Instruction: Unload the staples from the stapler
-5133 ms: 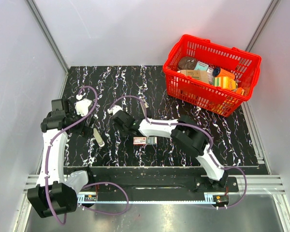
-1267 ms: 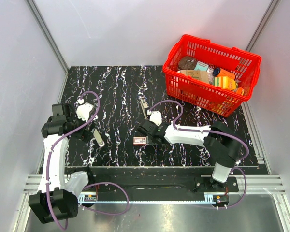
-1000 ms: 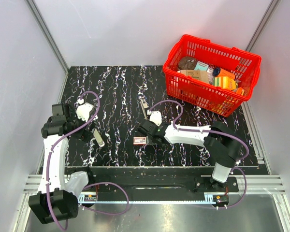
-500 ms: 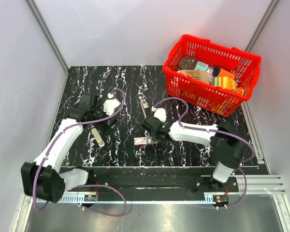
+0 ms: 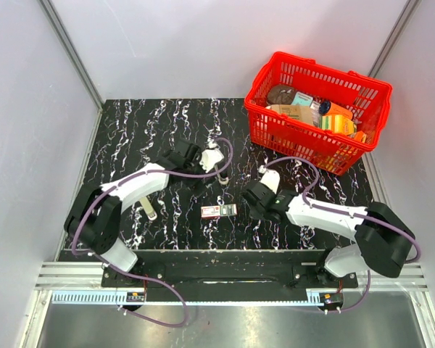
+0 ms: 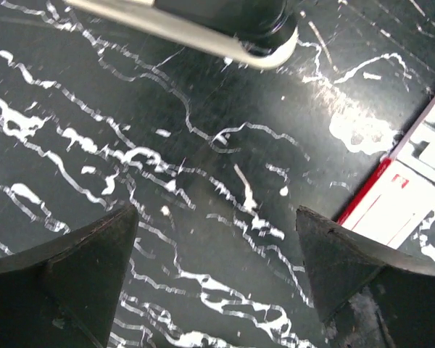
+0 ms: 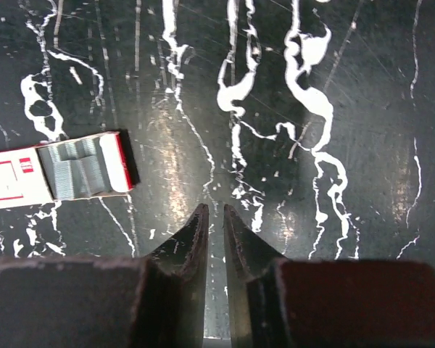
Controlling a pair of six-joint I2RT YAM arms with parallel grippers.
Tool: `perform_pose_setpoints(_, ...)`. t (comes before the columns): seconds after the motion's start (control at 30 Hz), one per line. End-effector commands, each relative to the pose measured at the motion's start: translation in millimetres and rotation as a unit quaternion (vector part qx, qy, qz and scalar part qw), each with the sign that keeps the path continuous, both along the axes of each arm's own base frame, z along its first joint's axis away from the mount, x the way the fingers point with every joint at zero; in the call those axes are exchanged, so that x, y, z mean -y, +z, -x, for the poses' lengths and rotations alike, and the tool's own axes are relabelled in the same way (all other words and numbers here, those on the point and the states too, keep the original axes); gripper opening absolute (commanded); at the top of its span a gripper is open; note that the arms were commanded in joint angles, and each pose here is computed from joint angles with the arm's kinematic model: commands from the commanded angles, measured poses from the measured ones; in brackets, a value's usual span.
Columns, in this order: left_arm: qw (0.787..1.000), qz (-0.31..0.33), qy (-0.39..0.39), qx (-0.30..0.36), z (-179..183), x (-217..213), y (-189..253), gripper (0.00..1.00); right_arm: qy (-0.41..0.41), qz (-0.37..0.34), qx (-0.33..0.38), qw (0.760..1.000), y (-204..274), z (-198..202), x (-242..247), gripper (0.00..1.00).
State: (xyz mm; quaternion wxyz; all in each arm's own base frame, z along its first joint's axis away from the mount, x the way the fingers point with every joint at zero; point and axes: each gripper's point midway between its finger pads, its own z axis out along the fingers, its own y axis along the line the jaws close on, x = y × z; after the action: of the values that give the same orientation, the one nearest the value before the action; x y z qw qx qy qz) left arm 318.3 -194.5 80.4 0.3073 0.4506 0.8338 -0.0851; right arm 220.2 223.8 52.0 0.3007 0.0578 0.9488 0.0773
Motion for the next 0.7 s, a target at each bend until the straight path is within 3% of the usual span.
perform_pose_setpoints(0.0, 0.998, 0.013, 0.007, 0.053, -29, 29, 5, 0.95, -0.033, -0.061, 0.021, 0.997, 8, -5, -3, 0.18)
perform_pose_setpoints(0.37, 0.997, -0.047, -0.004, 0.056, -22, 53, -32, 0.93, -0.047, -0.102, 0.019, 0.993, 0, -8, -1, 0.17)
perform_pose_setpoints(0.67, 0.996, -0.081, -0.031, 0.028, 20, 62, -51, 0.93, -0.044, -0.100, 0.020, 0.994, -3, -13, -1, 0.17)
